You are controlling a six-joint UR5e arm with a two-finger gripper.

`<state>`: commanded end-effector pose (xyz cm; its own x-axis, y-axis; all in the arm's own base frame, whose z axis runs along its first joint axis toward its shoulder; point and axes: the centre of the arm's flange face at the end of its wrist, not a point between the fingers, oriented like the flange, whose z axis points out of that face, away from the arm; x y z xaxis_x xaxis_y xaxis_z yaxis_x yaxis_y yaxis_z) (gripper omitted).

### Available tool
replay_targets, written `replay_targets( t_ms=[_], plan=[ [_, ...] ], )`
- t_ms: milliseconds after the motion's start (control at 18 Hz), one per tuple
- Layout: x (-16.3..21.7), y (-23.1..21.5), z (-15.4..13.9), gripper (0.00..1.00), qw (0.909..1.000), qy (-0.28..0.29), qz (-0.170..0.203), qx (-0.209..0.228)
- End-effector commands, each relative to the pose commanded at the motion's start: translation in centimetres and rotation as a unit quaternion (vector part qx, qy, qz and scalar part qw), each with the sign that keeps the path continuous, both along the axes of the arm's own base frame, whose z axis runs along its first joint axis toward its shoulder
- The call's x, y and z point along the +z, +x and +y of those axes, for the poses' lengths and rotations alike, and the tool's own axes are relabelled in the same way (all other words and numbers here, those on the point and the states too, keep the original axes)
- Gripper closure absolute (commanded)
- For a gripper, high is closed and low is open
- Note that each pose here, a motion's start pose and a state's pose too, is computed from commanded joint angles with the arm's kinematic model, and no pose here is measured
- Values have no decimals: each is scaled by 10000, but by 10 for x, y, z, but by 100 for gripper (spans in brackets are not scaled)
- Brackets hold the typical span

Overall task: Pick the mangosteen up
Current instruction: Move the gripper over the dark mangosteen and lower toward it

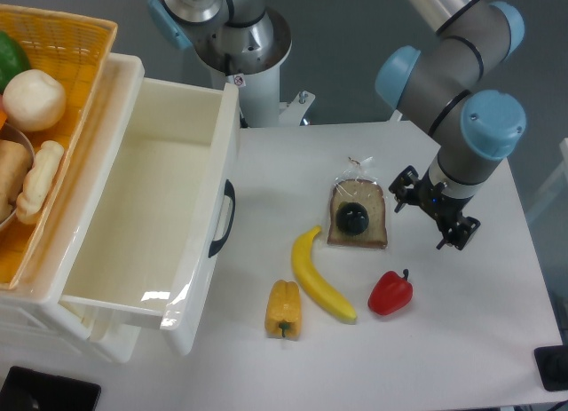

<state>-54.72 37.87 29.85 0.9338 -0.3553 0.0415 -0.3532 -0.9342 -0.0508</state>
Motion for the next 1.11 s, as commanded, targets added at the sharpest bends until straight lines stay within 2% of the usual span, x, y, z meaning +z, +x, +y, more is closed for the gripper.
replay_targets(
  t_ms=[222,667,778,944,1111],
  plan=[
    [-7,6,-1,0,9999,-37,-79,61],
    [-36,42,-10,0,9925,-206,-306,1166],
    [-48,52,-15,0,9911,-284,-433,1226],
    [-45,52,-15,0,9874,-268,-444,1493],
    [-54,61,-12,0,9867,-330,-544,1494]
  ],
)
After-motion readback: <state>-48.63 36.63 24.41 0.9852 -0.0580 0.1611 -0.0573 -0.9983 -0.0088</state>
